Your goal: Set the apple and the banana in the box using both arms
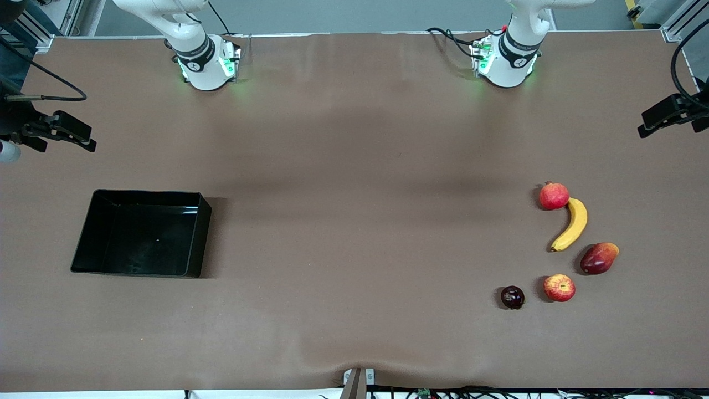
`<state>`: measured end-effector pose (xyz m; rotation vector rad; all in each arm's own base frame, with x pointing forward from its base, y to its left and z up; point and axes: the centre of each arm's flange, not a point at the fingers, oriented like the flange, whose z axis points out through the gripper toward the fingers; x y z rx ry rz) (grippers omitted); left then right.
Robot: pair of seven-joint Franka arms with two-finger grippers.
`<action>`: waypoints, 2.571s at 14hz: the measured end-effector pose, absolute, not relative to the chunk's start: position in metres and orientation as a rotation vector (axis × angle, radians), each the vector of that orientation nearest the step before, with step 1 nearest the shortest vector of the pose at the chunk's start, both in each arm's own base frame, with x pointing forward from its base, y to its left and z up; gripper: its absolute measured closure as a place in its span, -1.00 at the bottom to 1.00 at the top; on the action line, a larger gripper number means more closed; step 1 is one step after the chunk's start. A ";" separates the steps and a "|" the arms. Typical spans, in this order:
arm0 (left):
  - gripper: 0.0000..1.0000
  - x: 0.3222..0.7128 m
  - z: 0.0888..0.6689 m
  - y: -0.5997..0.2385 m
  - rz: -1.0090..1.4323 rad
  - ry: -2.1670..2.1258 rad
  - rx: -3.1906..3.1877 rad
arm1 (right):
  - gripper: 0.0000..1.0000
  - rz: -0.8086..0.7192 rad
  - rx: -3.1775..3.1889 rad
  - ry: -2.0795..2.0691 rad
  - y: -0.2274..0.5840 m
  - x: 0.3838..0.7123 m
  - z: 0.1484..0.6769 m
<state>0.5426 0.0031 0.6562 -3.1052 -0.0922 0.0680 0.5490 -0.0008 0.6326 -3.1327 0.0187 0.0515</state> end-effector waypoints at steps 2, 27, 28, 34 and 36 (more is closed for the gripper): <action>-1.00 0.546 0.645 -0.002 0.080 -0.077 -3.105 | -1.00 0.051 -3.133 0.019 -0.001 0.549 0.633; -1.00 0.645 0.386 0.046 -0.036 0.228 -3.095 | -1.00 0.048 -3.133 0.022 -0.002 0.553 0.629; -1.00 0.653 0.379 0.056 -0.076 0.323 -3.080 | -1.00 0.051 -3.133 0.023 -0.002 0.553 0.628; -1.00 0.694 0.355 0.038 -0.205 0.632 -3.004 | -1.00 0.061 -3.133 0.026 -0.003 0.558 0.620; -1.00 0.704 0.328 0.038 -0.248 0.683 -2.980 | -1.00 0.075 -3.132 0.032 -0.005 0.561 0.615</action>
